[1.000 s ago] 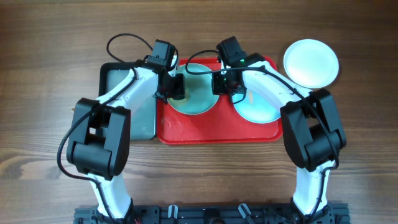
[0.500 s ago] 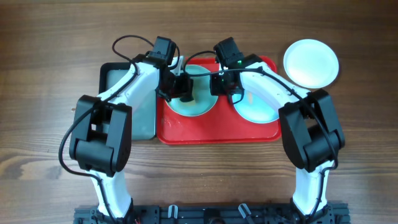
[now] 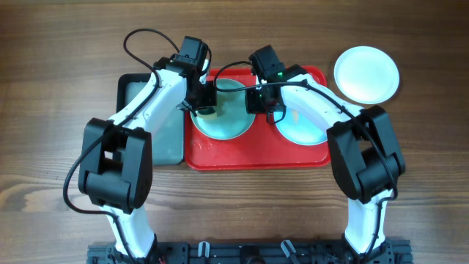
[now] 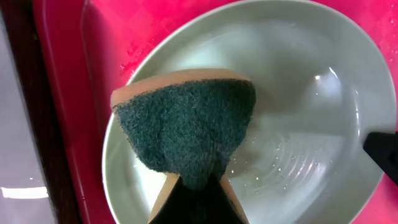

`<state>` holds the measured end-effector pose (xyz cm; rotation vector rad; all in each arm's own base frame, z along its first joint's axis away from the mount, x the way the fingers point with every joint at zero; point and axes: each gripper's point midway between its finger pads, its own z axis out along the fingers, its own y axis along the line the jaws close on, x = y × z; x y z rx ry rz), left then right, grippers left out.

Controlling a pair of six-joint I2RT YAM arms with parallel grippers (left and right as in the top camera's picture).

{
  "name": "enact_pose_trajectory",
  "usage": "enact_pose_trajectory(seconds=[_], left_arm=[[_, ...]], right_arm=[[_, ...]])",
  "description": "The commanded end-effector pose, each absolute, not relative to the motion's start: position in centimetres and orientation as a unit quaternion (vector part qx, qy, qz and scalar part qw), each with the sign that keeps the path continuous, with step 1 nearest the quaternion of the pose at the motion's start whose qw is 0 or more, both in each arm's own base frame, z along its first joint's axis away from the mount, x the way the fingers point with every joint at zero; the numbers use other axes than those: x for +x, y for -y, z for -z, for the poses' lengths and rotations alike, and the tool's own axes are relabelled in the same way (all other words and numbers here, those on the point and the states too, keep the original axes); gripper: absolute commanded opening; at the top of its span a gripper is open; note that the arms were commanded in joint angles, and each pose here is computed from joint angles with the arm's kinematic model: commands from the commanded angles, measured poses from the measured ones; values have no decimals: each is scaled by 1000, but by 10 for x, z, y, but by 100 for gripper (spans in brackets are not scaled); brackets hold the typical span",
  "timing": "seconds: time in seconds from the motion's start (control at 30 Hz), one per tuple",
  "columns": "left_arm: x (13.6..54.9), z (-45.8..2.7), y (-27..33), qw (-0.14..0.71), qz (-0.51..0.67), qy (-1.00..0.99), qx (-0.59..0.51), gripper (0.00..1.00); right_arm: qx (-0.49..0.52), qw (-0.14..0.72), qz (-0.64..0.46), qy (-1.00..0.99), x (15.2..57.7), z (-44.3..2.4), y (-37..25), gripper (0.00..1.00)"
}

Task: Clean dirty plates on tray and stack at the side
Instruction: 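Scrub the teal plate with the sponge in left gripper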

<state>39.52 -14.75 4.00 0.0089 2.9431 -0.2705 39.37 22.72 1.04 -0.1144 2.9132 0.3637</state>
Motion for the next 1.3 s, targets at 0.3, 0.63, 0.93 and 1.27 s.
enact_pose_trajectory(seconds=[0.3,0.63,0.93,1.27], left_arm=[[386,-23,134,86,55,-995,1,4],[381,-8,143,71,83,-994,3,4],[360,23,178,-6,181,-983,4,4],[364,10,206,-6,265,-964,8,4]], right_arm=[[-66,92,-120,-986,387,-3,-230,4],[-67,92,-120,-986,387,-3,-230,4],[-68,92,-120,-986,387,-3,-230,4],[-68,92,-120,-986,387,-3,-230,4]])
